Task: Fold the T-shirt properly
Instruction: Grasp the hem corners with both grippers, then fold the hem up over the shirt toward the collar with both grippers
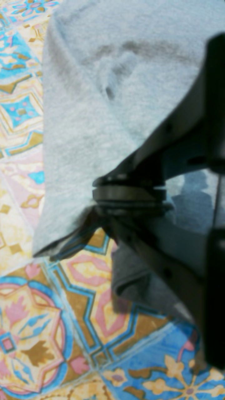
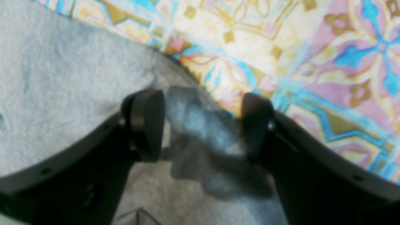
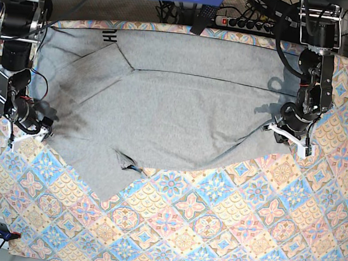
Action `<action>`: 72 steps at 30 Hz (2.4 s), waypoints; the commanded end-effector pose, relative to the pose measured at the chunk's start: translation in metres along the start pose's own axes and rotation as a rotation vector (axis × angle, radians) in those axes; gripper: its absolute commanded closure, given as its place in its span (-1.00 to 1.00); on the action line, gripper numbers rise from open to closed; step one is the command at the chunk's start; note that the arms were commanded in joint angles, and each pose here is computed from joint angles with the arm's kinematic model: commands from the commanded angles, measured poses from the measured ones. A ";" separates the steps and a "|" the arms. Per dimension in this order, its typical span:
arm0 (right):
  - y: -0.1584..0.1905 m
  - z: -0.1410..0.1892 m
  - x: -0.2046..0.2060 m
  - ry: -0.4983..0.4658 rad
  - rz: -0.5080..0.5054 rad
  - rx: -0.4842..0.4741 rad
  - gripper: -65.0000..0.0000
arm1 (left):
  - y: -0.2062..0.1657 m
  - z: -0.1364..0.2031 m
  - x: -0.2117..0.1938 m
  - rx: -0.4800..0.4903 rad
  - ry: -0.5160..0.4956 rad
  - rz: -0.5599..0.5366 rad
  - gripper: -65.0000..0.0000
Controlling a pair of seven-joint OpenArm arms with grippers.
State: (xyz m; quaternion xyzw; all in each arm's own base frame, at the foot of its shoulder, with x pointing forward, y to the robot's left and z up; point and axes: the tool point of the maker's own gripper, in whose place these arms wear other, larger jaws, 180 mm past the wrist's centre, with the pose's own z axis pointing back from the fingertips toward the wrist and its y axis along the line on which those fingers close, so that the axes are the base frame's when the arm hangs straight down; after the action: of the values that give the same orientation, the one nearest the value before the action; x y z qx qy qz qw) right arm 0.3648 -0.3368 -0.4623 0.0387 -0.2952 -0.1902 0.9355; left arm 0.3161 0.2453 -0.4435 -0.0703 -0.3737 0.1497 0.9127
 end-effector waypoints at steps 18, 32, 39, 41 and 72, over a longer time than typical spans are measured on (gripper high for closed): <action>0.023 -0.001 0.007 0.000 0.173 0.060 -0.05 | -0.002 0.002 0.021 -0.008 -0.054 -0.008 1.00; 0.042 0.002 0.002 0.010 0.235 0.175 0.71 | -0.002 0.002 0.021 -0.008 -0.054 -0.008 1.00; 0.024 0.010 0.010 -0.037 0.135 0.186 0.88 | -0.007 0.007 0.026 -0.022 -0.073 -0.020 1.00; 0.013 0.011 -0.007 -0.017 0.114 0.180 0.88 | -0.011 0.014 0.025 -0.032 -0.083 -0.033 1.00; -0.015 0.124 -0.032 -0.183 0.330 0.098 0.88 | 0.029 0.090 -0.017 0.049 -0.081 -0.071 1.00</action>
State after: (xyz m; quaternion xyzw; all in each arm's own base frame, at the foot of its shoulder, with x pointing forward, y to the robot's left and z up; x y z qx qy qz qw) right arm 0.2530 -0.3246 -0.3998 0.0278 -0.3614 -0.0294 0.9315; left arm 0.2284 0.2629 -0.4078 -0.0346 -0.3901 0.1356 0.9101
